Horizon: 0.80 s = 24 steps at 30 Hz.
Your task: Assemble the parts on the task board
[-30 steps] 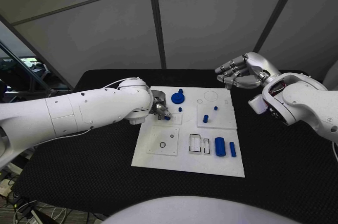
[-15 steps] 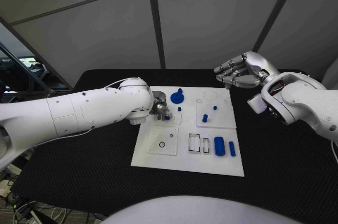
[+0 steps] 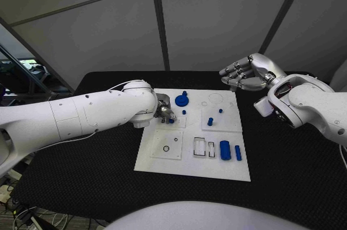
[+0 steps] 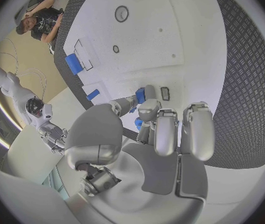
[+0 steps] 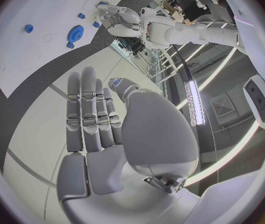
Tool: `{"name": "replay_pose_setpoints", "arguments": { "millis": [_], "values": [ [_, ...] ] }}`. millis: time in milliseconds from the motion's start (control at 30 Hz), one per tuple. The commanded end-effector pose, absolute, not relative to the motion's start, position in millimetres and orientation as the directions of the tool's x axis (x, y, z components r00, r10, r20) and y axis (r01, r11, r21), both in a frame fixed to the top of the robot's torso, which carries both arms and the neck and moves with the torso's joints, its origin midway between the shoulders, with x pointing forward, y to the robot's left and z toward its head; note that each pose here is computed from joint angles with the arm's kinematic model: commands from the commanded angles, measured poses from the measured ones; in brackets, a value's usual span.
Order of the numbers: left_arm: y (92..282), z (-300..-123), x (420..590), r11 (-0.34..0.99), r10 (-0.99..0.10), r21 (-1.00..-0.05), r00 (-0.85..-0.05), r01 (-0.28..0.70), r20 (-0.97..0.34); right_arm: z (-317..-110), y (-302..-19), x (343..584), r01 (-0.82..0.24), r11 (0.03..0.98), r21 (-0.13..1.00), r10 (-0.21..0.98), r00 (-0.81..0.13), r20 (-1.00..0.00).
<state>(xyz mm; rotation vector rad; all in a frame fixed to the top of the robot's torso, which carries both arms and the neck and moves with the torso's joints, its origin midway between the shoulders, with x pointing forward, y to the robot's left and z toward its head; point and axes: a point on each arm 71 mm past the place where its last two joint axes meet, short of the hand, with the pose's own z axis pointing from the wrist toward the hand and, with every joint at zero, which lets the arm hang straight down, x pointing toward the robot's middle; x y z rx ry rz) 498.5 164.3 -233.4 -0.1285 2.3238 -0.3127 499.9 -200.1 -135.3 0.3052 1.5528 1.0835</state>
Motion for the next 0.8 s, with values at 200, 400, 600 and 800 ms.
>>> {"name": "replay_pose_setpoints", "arguments": {
  "millis": [200, 400, 600, 800],
  "values": [
    [167.9, -236.7, 499.2, 0.971, -0.176, -0.24, -0.706, -0.008, -0.686, -133.7, -199.6, 499.6, -0.365, 0.536, 0.761, 0.7, -0.312, -0.642],
    [168.9, -236.7, 499.7, 0.971, -0.178, -0.241, -0.704, -0.011, -0.687, -133.8, -200.2, 499.6, -0.364, 0.537, 0.761, 0.7, -0.312, -0.643],
    [170.3, -236.2, 500.0, 0.97, -0.186, -0.244, -0.698, -0.016, -0.691, -133.8, -200.8, 499.5, -0.364, 0.537, 0.761, 0.7, -0.311, -0.643],
    [171.0, -235.6, 499.3, 0.969, -0.189, -0.247, -0.696, -0.017, -0.693, -133.8, -201.4, 499.5, -0.363, 0.538, 0.761, 0.7, -0.31, -0.643]
  ]
}}
